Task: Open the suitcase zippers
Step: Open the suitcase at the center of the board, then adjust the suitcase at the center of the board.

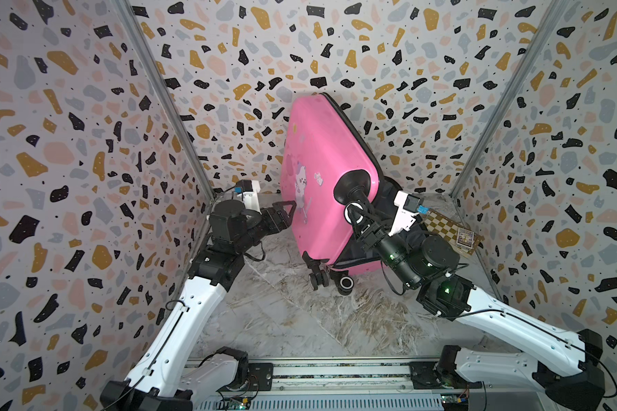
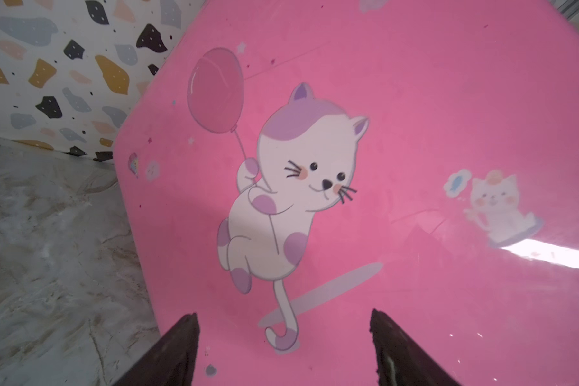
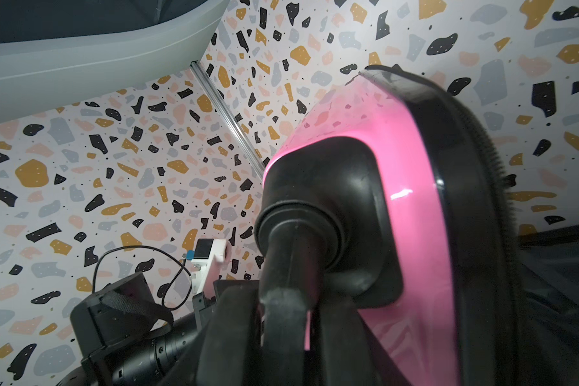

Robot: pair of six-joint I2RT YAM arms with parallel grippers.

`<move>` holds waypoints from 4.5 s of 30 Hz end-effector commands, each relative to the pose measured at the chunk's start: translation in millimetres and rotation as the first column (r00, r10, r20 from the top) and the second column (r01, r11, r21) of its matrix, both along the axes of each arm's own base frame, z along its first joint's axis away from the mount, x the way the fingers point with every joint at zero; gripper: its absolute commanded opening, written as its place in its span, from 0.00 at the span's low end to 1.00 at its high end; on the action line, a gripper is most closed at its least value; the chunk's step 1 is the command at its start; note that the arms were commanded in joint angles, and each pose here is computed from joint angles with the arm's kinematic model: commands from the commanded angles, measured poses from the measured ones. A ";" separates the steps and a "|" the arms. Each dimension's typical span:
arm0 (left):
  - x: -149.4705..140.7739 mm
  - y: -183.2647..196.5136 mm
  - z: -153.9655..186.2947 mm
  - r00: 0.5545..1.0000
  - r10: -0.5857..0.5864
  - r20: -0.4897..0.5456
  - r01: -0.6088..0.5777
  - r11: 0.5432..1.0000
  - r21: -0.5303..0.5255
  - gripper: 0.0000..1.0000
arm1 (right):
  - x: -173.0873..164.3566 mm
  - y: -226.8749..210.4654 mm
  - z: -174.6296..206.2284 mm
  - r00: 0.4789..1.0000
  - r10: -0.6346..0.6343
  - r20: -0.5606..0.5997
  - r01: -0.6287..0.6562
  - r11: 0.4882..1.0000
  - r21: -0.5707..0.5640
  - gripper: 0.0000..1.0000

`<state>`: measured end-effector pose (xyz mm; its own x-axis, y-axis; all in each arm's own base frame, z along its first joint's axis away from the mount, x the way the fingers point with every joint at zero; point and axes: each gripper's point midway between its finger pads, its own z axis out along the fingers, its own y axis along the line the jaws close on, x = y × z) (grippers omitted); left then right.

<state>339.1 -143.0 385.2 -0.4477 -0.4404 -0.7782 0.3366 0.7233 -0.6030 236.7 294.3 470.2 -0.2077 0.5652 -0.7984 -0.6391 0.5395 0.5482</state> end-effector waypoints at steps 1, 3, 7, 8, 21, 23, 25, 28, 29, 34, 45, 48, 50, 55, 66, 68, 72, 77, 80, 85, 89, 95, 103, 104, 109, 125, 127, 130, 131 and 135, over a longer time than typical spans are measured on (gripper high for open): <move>-1.9 9.7 28.8 0.999 0.014 0.042 -0.013 1.000 -0.026 0.81 | -20.5 42.9 -44.1 0.982 0.176 -0.065 -0.183 0.972 -0.148 0.01; -3.7 12.3 45.1 0.997 0.003 0.071 0.002 0.998 -0.062 0.82 | -22.7 46.6 -44.4 0.980 0.187 -0.065 -0.195 0.969 -0.151 0.02; -11.6 13.5 81.5 0.989 -0.030 0.148 0.050 0.990 -0.133 0.87 | -25.1 54.2 -48.2 0.977 0.201 -0.072 -0.210 0.965 -0.160 0.02; -14.2 13.6 87.7 0.987 -0.036 0.157 0.059 0.988 -0.144 0.89 | -25.9 56.8 -50.2 0.976 0.205 -0.075 -0.215 0.963 -0.164 0.02; -54.9 22.9 126.5 0.967 -0.012 0.254 0.071 0.971 -0.227 0.99 | -37.1 92.9 -79.1 0.954 0.273 -0.124 -0.294 0.934 -0.205 0.06; -59.7 24.6 129.1 0.965 -0.005 0.261 0.067 0.971 -0.229 0.99 | -38.7 96.0 -80.6 0.951 0.282 -0.126 -0.304 0.930 -0.208 0.11; -62.5 26.8 129.1 0.966 0.006 0.258 0.055 0.972 -0.227 0.99 | -40.2 98.1 -81.0 0.948 0.294 -0.126 -0.315 0.925 -0.214 0.23; -61.3 31.0 121.8 0.973 0.030 0.229 0.021 0.976 -0.215 0.99 | -42.3 98.3 -82.3 0.945 0.302 -0.126 -0.324 0.919 -0.225 0.52; -59.9 32.3 117.3 0.976 0.038 0.213 0.008 0.977 -0.211 0.99 | -42.4 96.9 -82.1 0.945 0.300 -0.126 -0.322 0.919 -0.227 0.60; -60.0 41.5 96.9 0.984 0.087 0.157 -0.057 0.981 -0.184 0.99 | -44.5 85.9 -86.5 0.951 0.280 -0.128 -0.305 0.916 -0.261 0.80; -67.9 62.1 71.5 0.978 0.175 0.117 -0.163 0.981 -0.109 0.99 | -24.5 33.2 -110.7 0.965 0.207 -0.161 -0.255 0.883 -0.393 0.89; -69.0 65.7 67.0 0.976 0.189 0.110 -0.180 0.980 -0.086 0.99 | -1.2 3.8 -126.3 0.967 0.158 -0.200 -0.230 0.879 -0.418 0.89; -68.8 67.5 63.3 0.976 0.195 0.101 -0.188 0.980 -0.072 0.99 | 18.9 -21.0 -140.2 0.965 0.117 -0.236 -0.211 0.877 -0.431 0.88; -64.9 70.7 49.3 0.976 0.206 0.070 -0.203 0.978 -0.052 0.99 | 70.0 -82.5 -184.3 0.940 0.008 -0.340 -0.175 0.869 -0.463 0.85; -53.9 70.9 31.4 0.980 0.200 0.026 -0.198 0.979 -0.048 0.99 | 182.1 -212.3 -255.9 0.801 -0.358 -0.480 0.017 0.814 -0.580 0.76; -51.6 70.8 29.6 0.980 0.197 0.022 -0.195 0.980 -0.049 0.99 | 202.0 -233.2 -265.2 0.758 -0.437 -0.483 0.065 0.789 -0.611 0.75; -47.9 69.9 25.0 0.983 0.186 0.008 -0.185 0.982 -0.047 0.99 | 234.8 -259.6 -282.4 0.703 -0.497 -0.508 0.082 0.766 -0.637 0.74; -43.0 68.9 19.2 0.985 0.173 -0.005 -0.173 0.983 -0.053 0.99 | 266.3 -280.3 -313.0 0.642 -0.519 -0.564 0.070 0.772 -0.632 0.67; -39.8 68.6 17.4 0.986 0.168 -0.010 -0.168 0.984 -0.056 0.99 | 277.8 -281.0 -336.5 0.607 -0.520 -0.602 0.036 0.774 -0.632 0.61; -35.4 69.2 14.6 0.986 0.165 -0.018 -0.166 0.985 -0.056 0.99 | 278.5 -299.4 -366.6 0.493 -0.608 -0.622 0.056 0.736 -0.675 0.48; -31.9 71.1 12.2 0.985 0.168 -0.025 -0.170 0.984 -0.057 0.99 | 258.6 -311.6 -376.4 0.416 -0.672 -0.612 0.097 0.702 -0.705 0.34; -25.9 74.3 11.0 0.984 0.172 -0.036 -0.174 0.983 -0.063 0.99 | 210.4 -320.2 -379.7 0.346 -0.719 -0.603 0.138 0.675 -0.725 0.22; -19.7 78.5 2.8 0.983 0.175 -0.059 -0.179 0.981 -0.075 0.99 | 148.8 -315.3 -397.3 0.354 -0.719 -0.598 0.107 0.666 -0.738 0.13; -20.0 79.2 1.3 0.982 0.177 -0.061 -0.181 0.981 -0.075 0.99 | 143.4 -314.9 -399.2 0.356 -0.720 -0.595 0.101 0.663 -0.742 0.10; -21.9 80.1 -4.5 0.982 0.176 -0.070 -0.181 0.980 -0.079 0.99 | 129.3 -304.9 -398.8 0.389 -0.720 -0.575 0.072 0.646 -0.760 0.00; -60.8 117.5 23.5 0.937 0.349 0.003 -0.349 0.935 0.068 0.99 | 120.5 -299.0 -400.1 0.394 -0.744 -0.540 0.054 0.606 -0.794 0.00; -61.2 116.5 22.9 0.939 0.345 0.000 -0.344 0.937 0.065 0.99 | 120.1 -299.7 -400.5 0.392 -0.745 -0.540 0.056 0.605 -0.794 0.00; -58.5 113.0 18.3 0.945 0.326 -0.011 -0.325 0.944 0.052 0.99 | 119.6 -298.6 -399.7 0.398 -0.743 -0.538 0.058 0.605 -0.794 0.00; -57.3 111.8 15.8 0.947 0.320 -0.019 -0.319 0.947 0.046 0.99 | 119.4 -298.7 -399.1 0.399 -0.743 -0.537 0.061 0.606 -0.793 0.00; -52.2 103.3 6.0 0.961 0.273 -0.039 -0.273 0.962 0.018 0.99 | 120.2 -294.6 -396.5 0.420 -0.731 -0.538 0.061 0.614 -0.787 0.00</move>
